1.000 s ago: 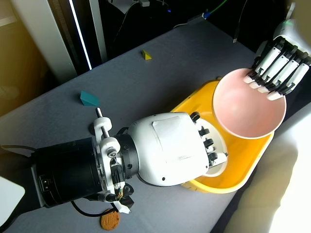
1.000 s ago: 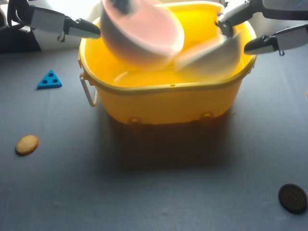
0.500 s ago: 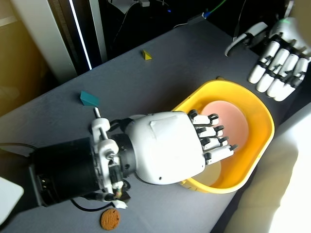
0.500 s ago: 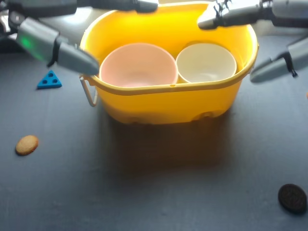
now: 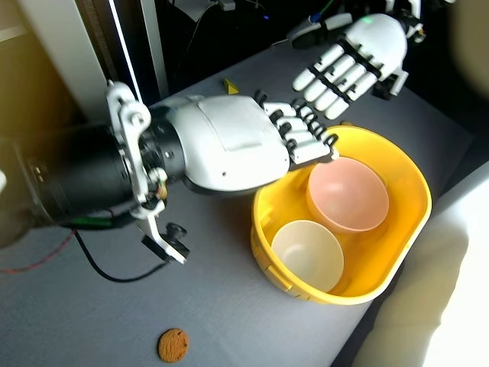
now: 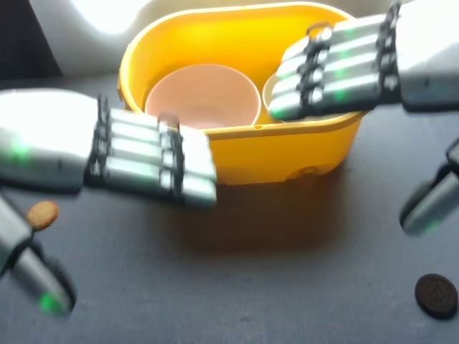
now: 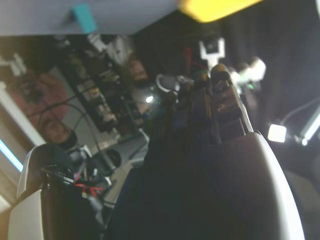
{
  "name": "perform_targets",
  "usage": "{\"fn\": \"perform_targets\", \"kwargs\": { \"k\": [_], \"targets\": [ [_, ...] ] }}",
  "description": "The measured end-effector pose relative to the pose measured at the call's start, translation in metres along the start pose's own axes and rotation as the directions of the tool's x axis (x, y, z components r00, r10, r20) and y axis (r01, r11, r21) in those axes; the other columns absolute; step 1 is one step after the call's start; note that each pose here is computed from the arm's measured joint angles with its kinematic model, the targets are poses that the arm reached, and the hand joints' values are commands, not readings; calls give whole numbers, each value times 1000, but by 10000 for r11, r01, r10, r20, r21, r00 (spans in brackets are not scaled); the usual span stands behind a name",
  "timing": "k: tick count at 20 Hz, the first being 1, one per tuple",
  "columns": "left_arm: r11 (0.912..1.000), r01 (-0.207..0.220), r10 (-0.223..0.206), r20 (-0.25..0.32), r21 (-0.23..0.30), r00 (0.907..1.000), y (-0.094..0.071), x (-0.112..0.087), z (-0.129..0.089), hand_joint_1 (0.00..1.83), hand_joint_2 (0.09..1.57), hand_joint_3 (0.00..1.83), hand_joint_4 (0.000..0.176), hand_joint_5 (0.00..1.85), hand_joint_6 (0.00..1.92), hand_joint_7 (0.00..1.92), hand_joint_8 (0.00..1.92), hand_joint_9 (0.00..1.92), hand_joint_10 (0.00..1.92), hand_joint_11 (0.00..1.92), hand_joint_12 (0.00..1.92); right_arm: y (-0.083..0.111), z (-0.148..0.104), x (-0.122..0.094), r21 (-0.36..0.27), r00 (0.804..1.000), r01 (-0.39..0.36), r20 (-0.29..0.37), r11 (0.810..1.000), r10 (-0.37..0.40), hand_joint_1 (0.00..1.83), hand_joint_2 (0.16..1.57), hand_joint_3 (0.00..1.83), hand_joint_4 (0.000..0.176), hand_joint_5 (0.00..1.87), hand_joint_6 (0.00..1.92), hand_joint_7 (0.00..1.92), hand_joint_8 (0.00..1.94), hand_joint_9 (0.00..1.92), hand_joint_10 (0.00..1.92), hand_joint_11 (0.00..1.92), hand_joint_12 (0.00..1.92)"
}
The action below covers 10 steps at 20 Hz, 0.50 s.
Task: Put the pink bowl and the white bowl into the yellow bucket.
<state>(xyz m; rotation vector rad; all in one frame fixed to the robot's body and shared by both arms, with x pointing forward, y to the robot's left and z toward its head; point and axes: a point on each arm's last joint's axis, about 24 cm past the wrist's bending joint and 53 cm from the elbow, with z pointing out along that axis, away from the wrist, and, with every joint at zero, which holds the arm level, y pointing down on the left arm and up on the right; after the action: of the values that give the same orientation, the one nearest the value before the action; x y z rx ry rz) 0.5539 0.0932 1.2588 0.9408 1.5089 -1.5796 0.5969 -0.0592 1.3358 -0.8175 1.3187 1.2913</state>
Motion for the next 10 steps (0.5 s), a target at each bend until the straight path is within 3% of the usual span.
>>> {"fn": "perform_targets", "kwargs": {
  "k": [3,5,7,10],
  "targets": [
    [9993,-158,175,-507,336,9986,-24,25,6,28,958,0,0,0,0,0,0,0,0,0,0,14,0,1,-121,9999,-138,99,9998,139,104,756,0,0,16,0,49,0,53,0,0,211],
    [9979,-437,472,-761,470,9960,-38,34,10,2,952,0,0,0,0,0,0,0,0,0,0,23,-2,11,-68,9999,123,-104,9999,-124,120,735,0,0,0,0,5,0,6,0,0,39],
    [9959,-676,738,-1073,602,9915,-46,40,21,0,960,0,0,0,0,0,0,0,0,0,0,33,-1,27,-200,9989,96,-459,9998,-105,88,753,0,0,0,0,0,0,0,0,0,1],
    [9943,-549,647,-1081,914,9920,-61,46,34,0,971,0,0,0,0,0,0,0,0,0,0,45,-4,40,-330,9973,-93,-732,9994,69,84,757,0,0,0,0,0,0,0,0,0,0]
  ]
}}
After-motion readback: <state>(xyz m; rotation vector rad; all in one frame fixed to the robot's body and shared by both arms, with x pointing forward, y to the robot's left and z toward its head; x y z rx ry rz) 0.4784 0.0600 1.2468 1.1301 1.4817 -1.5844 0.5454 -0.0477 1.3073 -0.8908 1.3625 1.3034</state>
